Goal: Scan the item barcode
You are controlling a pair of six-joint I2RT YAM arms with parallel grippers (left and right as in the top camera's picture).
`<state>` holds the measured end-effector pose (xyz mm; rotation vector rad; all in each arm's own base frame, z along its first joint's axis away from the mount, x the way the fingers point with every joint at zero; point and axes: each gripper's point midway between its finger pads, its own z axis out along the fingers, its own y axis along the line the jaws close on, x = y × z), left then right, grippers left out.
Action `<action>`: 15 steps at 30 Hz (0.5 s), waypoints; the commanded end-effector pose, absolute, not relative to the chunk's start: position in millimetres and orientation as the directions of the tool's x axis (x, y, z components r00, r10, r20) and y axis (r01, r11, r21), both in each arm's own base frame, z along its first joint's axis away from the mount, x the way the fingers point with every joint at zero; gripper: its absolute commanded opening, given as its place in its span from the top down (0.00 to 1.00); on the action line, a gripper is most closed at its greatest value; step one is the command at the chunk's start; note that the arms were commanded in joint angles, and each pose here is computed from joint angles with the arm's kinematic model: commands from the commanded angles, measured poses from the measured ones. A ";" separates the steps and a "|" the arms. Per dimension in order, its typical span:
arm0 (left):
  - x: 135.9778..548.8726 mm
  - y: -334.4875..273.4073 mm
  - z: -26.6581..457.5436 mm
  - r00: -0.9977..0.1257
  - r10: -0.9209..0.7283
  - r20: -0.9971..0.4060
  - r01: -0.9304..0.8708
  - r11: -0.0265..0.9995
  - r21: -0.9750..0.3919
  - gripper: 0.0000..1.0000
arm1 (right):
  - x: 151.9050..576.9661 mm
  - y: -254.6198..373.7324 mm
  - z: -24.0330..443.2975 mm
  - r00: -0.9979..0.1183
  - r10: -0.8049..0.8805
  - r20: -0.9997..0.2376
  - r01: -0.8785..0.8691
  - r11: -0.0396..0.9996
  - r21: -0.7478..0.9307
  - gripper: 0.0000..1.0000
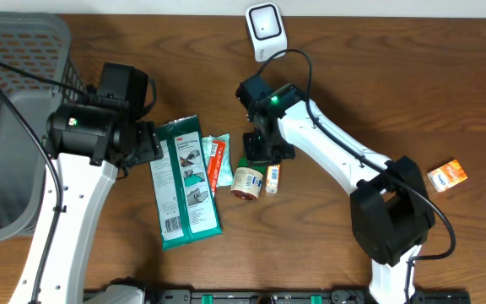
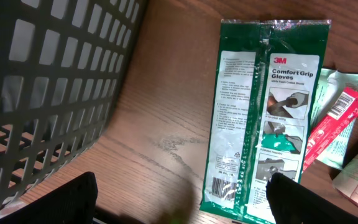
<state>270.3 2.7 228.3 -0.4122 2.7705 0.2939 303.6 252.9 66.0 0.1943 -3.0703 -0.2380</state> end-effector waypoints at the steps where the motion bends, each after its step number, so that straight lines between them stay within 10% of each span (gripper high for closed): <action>1: 270.1 5.5 229.6 -0.906 -0.243 -0.348 -0.314 0.935 0.166 0.12 | 304.5 247.5 68.4 -0.994 -0.108 0.029 -0.104 0.987 0.126 0.98; 15: 270.1 5.5 229.6 -0.906 -0.243 -0.348 -0.314 0.935 0.167 0.12 | 291.0 233.0 44.7 -0.992 -0.114 0.062 -0.109 0.992 0.065 0.99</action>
